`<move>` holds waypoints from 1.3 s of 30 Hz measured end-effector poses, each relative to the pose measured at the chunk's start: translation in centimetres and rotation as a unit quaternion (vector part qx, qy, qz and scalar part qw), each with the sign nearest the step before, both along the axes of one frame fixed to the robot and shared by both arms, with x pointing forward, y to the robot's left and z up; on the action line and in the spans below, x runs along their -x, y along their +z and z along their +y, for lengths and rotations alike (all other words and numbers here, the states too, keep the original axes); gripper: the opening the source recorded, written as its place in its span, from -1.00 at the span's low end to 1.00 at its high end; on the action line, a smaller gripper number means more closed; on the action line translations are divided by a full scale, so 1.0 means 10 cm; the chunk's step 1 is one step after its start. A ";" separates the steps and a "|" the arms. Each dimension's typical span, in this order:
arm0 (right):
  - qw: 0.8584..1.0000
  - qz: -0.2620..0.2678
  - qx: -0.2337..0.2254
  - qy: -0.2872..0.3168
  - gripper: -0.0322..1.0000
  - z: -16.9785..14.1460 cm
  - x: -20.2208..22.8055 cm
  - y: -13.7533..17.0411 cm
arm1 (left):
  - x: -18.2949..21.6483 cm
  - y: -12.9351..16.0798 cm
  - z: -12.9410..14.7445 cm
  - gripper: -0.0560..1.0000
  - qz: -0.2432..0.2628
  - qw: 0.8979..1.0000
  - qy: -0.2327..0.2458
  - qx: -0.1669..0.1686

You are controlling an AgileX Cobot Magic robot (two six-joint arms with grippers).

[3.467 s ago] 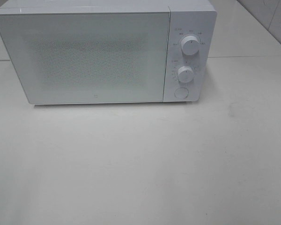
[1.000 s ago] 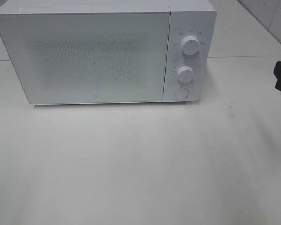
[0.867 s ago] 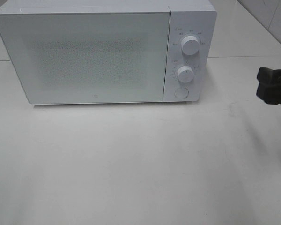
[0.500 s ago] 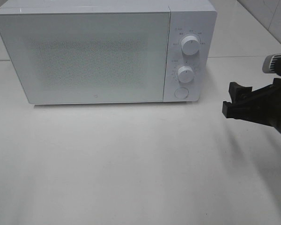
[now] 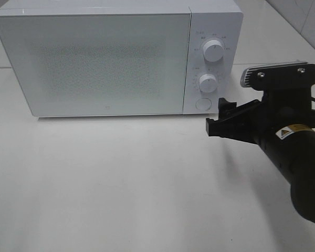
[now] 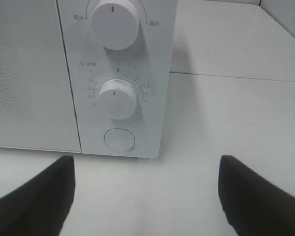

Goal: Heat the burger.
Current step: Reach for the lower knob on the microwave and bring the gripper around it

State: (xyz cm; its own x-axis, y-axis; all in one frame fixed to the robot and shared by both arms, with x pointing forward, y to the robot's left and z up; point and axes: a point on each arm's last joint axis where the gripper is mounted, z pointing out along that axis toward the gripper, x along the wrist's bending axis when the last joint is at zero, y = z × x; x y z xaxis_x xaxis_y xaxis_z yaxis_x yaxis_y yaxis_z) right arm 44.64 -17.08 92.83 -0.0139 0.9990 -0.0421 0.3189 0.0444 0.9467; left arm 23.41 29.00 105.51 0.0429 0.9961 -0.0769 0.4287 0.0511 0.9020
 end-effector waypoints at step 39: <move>0.999 -0.041 -0.001 -0.013 0.54 0.46 -0.66 -0.22 | 0.00 0.00 0.00 0.98 0.000 1.000 0.000 0.000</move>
State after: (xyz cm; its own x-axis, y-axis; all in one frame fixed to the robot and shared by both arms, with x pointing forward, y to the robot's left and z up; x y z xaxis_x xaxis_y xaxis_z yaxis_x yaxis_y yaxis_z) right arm 51.28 -12.48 90.61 0.0151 0.9991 -0.0392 0.2406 0.0344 0.9700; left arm 23.41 29.00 105.51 0.0429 0.9961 -0.0769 0.4287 0.0511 0.9020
